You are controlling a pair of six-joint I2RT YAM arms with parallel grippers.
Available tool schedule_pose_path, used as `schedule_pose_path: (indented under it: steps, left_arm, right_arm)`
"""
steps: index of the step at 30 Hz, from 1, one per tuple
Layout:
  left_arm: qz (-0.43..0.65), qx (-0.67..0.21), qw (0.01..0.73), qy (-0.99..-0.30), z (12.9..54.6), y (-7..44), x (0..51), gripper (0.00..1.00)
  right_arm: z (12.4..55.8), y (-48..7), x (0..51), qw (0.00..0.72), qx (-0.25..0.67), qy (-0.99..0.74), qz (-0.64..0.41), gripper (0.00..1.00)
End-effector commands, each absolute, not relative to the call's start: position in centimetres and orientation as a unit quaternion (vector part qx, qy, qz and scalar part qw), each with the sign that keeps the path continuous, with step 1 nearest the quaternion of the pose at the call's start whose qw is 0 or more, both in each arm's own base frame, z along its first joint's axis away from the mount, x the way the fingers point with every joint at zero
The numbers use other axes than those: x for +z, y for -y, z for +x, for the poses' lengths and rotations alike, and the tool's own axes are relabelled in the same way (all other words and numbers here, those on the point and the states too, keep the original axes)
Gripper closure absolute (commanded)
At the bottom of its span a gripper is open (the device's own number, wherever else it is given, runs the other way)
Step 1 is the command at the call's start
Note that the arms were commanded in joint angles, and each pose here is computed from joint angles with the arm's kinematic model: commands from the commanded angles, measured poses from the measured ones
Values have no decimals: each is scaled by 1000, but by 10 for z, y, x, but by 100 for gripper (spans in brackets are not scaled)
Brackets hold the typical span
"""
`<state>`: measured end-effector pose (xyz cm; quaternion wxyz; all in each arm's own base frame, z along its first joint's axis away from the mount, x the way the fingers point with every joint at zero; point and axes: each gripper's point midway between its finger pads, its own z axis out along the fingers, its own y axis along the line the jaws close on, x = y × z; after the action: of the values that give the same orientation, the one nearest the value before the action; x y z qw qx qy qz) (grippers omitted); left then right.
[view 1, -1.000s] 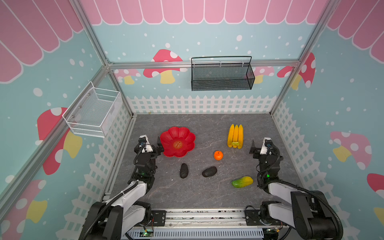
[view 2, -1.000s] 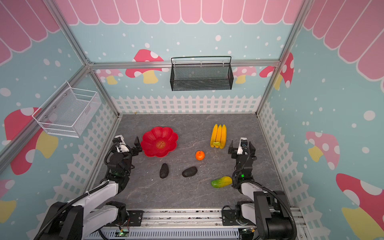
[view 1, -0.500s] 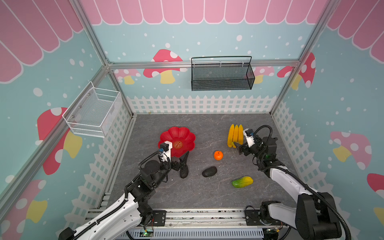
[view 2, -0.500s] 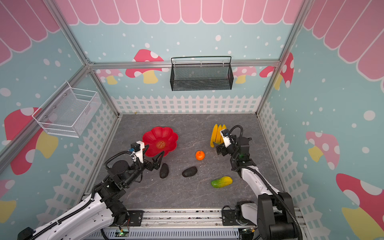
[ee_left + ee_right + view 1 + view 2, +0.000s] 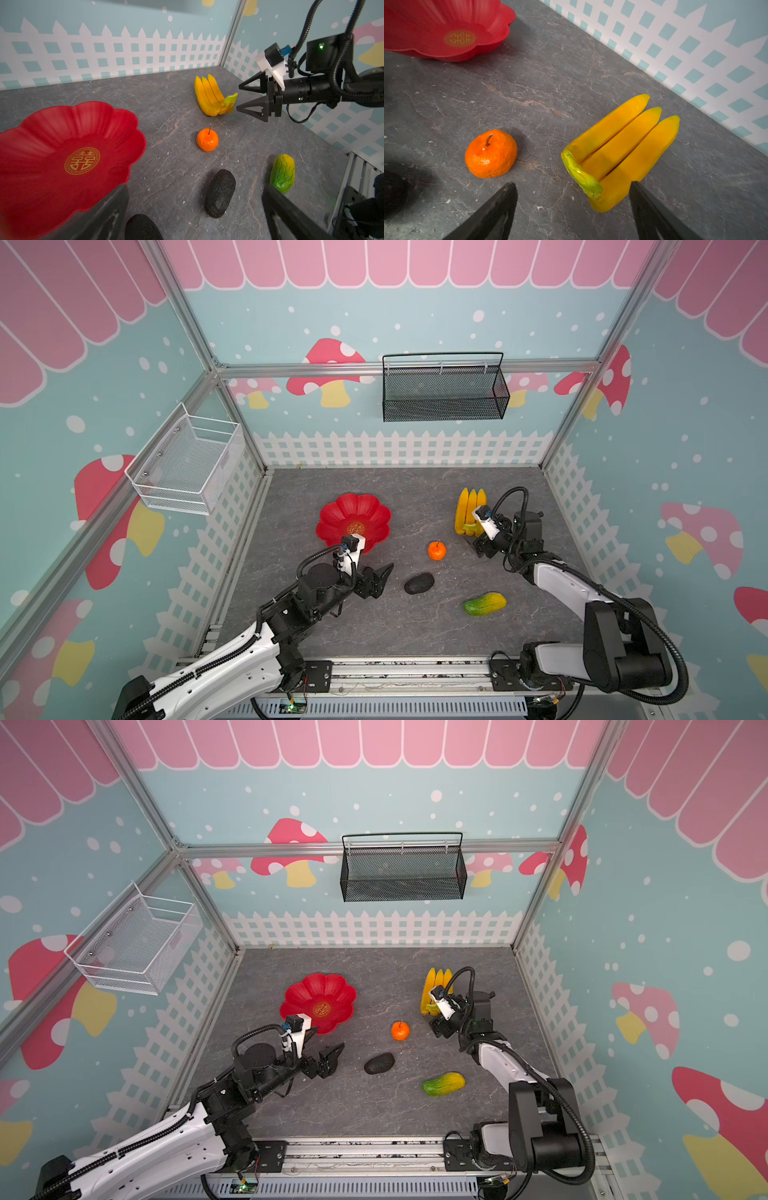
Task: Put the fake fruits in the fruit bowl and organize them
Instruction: 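Grasp the yellow banana bunch by its stem with the right gripper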
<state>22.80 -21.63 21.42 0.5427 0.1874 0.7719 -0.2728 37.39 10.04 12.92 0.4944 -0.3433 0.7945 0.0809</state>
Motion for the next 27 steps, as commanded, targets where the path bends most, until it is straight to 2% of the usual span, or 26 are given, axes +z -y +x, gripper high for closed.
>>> schedule_pose_path:
  steps: [1,5,15,17,23,27]
  left_arm:
    - [194,-268,547,-769,226,223,226,0]
    - [192,-265,552,-767,228,226,228,0]
    - [169,-244,564,-771,229,212,227,0]
    - [164,-238,570,-770,229,207,227,0]
    - [141,-207,586,-770,230,187,232,0]
    - [111,-186,601,-769,231,169,243,0]
  right_arm:
    - [390,-101,137,506,61,-779,-364,13]
    - [402,-103,129,497,66,-783,-369,14]
    - [408,-110,92,440,102,-809,-376,41]
    - [408,-112,91,438,109,-809,-377,48]
    - [411,-125,104,450,110,-796,-390,77]
    - [404,-161,127,474,103,-757,-438,93]
